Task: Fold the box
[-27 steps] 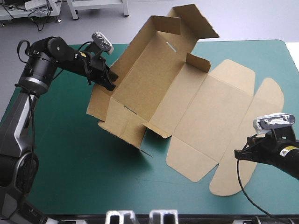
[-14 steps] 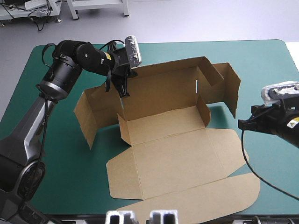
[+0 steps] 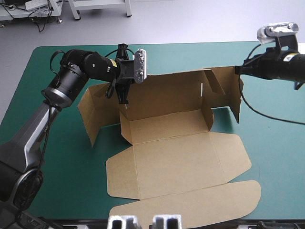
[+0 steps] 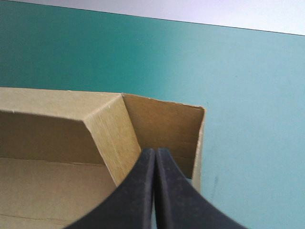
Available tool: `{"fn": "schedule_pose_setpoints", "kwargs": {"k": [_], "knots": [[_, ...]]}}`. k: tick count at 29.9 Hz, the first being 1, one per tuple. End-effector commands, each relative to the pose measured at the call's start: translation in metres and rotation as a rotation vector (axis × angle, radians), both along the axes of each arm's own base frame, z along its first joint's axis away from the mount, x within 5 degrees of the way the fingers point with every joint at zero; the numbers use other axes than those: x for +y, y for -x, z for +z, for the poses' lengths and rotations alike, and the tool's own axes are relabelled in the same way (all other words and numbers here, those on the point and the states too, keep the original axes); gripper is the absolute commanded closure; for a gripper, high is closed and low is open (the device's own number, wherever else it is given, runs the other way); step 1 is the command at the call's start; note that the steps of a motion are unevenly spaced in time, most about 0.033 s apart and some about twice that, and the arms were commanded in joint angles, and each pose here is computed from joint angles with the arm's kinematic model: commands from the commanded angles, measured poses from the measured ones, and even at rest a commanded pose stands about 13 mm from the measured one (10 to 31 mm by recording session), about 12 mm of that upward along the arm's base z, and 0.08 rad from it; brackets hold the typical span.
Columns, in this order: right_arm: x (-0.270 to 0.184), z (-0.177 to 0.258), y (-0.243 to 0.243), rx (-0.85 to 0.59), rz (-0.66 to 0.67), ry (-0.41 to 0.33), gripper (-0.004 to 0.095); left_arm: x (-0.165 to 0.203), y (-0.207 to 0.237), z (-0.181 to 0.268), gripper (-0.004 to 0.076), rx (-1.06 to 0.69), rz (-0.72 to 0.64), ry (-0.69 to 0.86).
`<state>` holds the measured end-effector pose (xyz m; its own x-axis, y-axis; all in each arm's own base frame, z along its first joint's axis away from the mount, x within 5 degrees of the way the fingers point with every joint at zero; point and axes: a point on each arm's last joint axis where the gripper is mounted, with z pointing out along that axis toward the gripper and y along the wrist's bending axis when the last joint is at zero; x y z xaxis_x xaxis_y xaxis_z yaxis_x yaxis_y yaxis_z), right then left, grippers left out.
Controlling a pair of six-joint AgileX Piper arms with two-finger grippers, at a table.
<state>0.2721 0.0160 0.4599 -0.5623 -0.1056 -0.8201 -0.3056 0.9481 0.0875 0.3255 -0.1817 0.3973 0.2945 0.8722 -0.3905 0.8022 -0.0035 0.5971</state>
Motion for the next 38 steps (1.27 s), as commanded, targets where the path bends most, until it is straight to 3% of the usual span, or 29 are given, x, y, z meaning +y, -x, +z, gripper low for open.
{"fn": "schedule_pose_setpoints", "kwargs": {"k": [1,10,21,29,38], "knots": [[0.003,0.020,-0.022,-0.067,0.033,-0.039,0.0928,-0.003,0.023,0.027,0.0734,-0.201,-0.037,0.070],[0.003,0.004,-0.089,0.016,0.066,-0.070,0.0928,-0.003,0.041,0.000,0.0734,-0.341,-0.051,-0.031],[0.000,-0.056,-0.154,0.194,0.058,-0.117,0.0928,-0.002,0.035,-0.006,0.0734,-0.447,-0.026,-0.027],[0.001,-0.086,-0.168,0.323,0.079,-0.129,0.0928,-0.002,0.036,-0.004,0.0734,-0.451,-0.025,-0.025],[0.003,-0.084,-0.147,0.360,0.101,-0.112,0.0928,-0.001,0.036,-0.004,0.0734,-0.453,-0.026,-0.028]]}}
